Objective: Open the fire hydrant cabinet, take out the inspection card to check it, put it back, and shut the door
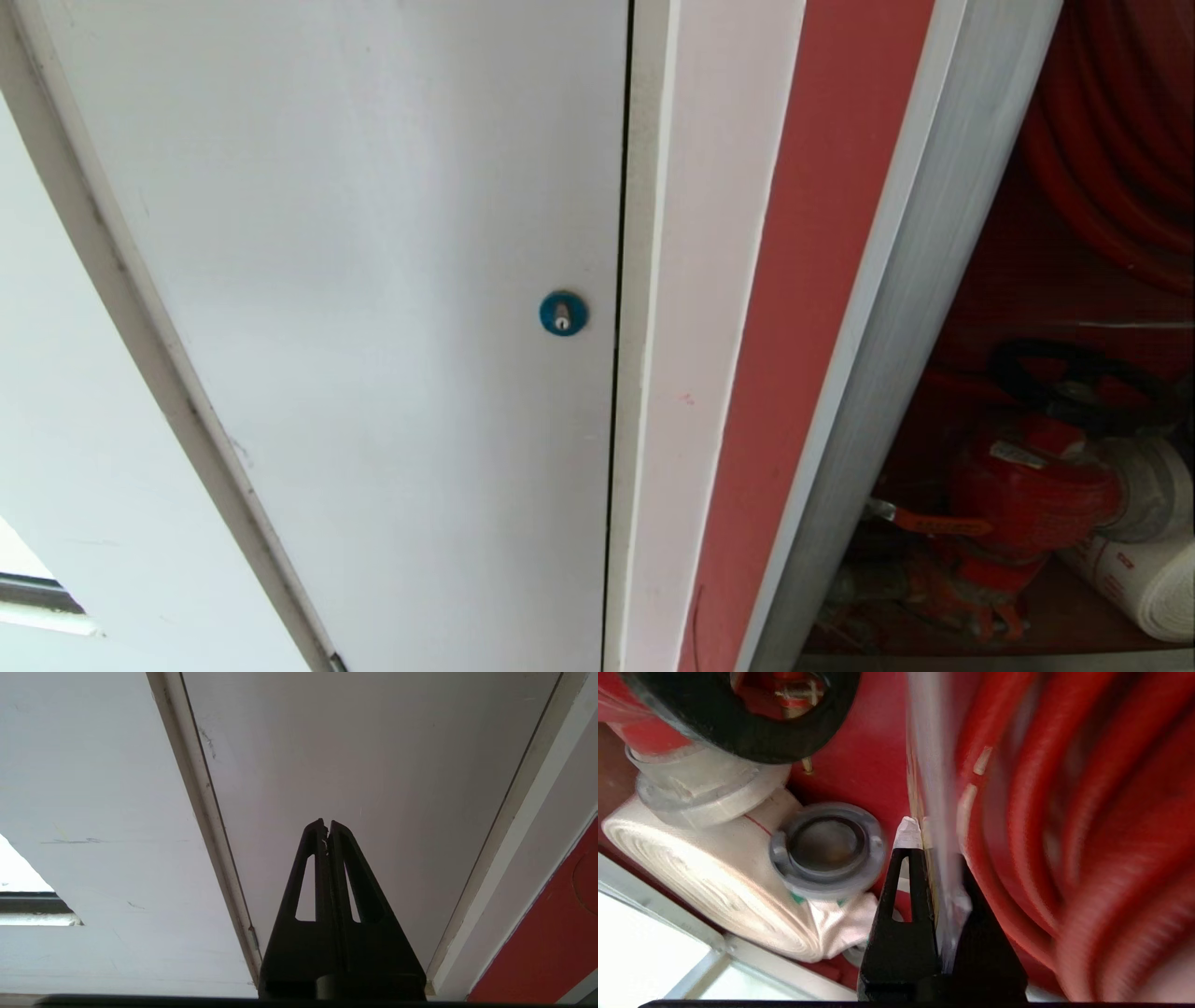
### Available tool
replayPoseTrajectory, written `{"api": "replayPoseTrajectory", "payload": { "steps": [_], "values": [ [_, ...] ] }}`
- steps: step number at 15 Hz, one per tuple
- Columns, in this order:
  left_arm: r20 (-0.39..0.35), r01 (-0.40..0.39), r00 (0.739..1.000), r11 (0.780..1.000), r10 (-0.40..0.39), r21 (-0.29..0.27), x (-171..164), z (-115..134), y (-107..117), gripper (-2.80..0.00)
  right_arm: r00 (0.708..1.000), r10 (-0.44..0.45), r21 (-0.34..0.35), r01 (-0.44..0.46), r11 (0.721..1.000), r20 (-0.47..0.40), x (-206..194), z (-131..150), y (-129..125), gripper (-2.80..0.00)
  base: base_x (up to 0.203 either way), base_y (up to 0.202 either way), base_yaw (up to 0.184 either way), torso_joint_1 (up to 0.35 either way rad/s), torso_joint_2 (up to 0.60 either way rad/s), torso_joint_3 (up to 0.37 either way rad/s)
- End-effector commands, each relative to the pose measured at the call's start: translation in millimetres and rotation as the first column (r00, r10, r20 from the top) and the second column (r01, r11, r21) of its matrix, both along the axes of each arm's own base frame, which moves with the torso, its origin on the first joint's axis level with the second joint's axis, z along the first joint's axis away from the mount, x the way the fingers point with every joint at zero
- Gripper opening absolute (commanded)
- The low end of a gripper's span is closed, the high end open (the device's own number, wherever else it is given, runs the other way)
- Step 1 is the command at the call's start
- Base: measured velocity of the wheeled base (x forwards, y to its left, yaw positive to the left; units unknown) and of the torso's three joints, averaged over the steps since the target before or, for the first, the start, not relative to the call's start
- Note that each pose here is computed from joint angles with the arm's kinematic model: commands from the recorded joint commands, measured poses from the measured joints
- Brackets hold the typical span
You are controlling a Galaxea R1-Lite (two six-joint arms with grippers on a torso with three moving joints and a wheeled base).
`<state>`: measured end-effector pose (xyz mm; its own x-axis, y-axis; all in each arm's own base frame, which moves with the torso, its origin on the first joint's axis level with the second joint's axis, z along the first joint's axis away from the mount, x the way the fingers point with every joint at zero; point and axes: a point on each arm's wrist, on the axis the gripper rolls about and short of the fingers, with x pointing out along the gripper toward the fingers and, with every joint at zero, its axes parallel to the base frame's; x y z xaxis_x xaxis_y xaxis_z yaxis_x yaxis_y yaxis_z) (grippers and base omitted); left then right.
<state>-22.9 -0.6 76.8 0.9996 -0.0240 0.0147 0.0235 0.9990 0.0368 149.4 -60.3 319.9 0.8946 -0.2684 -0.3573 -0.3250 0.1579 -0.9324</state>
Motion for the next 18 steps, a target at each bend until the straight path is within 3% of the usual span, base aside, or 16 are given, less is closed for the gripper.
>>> {"api": "replayPoseTrajectory", "payload": {
  "steps": [1,7,18],
  "values": [
    [-0.012,-0.001,1.000,1.000,0.001,0.000,0.9,-2.9,0.0,-2.80,0.999,-0.013,0.012,0.014,1.000,-0.037,6.9,-6.8,-14.4,-2.80,0.000,0.000,0.000,0.000,0.00,0.000],
    [-0.013,-0.001,1.000,1.000,0.001,0.000,1.0,-3.3,0.0,-2.80,0.998,-0.003,0.030,0.004,1.000,-0.058,9.7,-13.1,-29.4,-2.80,0.000,0.000,0.000,0.000,0.00,0.000],
    [-0.012,-0.002,1.000,1.000,0.002,0.000,1.0,-3.1,0.0,-2.80,0.998,0.036,-0.021,-0.037,0.999,-0.042,19.2,-16.1,-34.5,-2.80,0.000,0.000,0.000,0.000,0.00,0.000]
  ]
}}
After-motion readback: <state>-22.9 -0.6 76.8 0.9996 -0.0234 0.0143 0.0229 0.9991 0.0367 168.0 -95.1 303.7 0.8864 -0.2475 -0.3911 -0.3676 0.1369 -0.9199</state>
